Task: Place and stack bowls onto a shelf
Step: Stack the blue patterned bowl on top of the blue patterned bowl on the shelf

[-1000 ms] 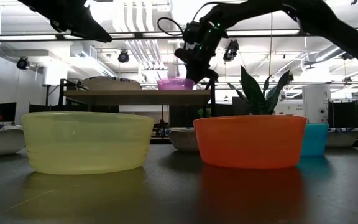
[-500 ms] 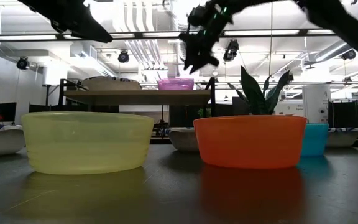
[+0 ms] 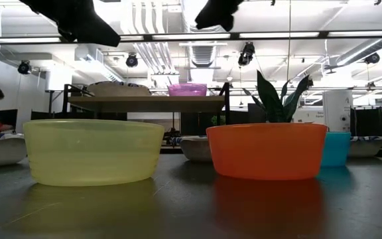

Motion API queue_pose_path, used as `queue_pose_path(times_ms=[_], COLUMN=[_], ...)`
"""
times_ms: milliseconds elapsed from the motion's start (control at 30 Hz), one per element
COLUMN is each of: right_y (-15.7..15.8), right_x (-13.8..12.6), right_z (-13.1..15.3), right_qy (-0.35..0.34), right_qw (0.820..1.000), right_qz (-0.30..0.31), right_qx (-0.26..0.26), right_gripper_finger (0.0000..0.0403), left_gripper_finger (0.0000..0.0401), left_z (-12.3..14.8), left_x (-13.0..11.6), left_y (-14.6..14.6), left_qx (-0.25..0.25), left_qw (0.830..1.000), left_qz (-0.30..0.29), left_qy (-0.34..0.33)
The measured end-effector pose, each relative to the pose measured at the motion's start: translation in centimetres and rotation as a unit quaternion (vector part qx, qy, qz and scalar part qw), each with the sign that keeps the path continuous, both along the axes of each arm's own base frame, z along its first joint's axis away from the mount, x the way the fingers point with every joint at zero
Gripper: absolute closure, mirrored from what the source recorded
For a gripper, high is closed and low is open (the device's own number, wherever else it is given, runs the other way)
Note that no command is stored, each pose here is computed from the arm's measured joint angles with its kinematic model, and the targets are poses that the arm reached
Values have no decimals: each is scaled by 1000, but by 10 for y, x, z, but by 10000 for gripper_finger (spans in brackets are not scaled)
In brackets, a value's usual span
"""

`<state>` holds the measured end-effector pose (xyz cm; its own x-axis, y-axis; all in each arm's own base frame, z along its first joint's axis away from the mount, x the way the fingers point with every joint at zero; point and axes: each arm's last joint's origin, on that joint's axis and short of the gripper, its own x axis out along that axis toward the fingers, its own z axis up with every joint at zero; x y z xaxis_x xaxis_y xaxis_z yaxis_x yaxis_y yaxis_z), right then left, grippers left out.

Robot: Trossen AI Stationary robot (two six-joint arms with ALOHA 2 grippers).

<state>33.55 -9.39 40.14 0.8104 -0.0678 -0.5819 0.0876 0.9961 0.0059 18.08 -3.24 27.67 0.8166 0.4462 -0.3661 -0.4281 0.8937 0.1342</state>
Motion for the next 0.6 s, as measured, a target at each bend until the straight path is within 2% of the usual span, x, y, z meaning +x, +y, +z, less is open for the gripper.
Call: queue_pose_path(times_ms=[300,467,600], right_y=[68,88,93], right_x=[-57,-83,-102], right_z=[-58,-83,-103], right_qy=[-65,-121,-147], right_qw=[995,986,981], right_qz=[78,113,125], right_qx=[-1,-13,-22], right_gripper_finger=[316,319,317], left_gripper_finger=[245,245,245], left_z=[13,15,3], left_x=[3,16,30], left_y=[-1,-5,-11], left_qx=[-48,-83,-126], left_qw=[998,995,992], left_qz=[18,36,28], left_qy=[-40,-48,-7])
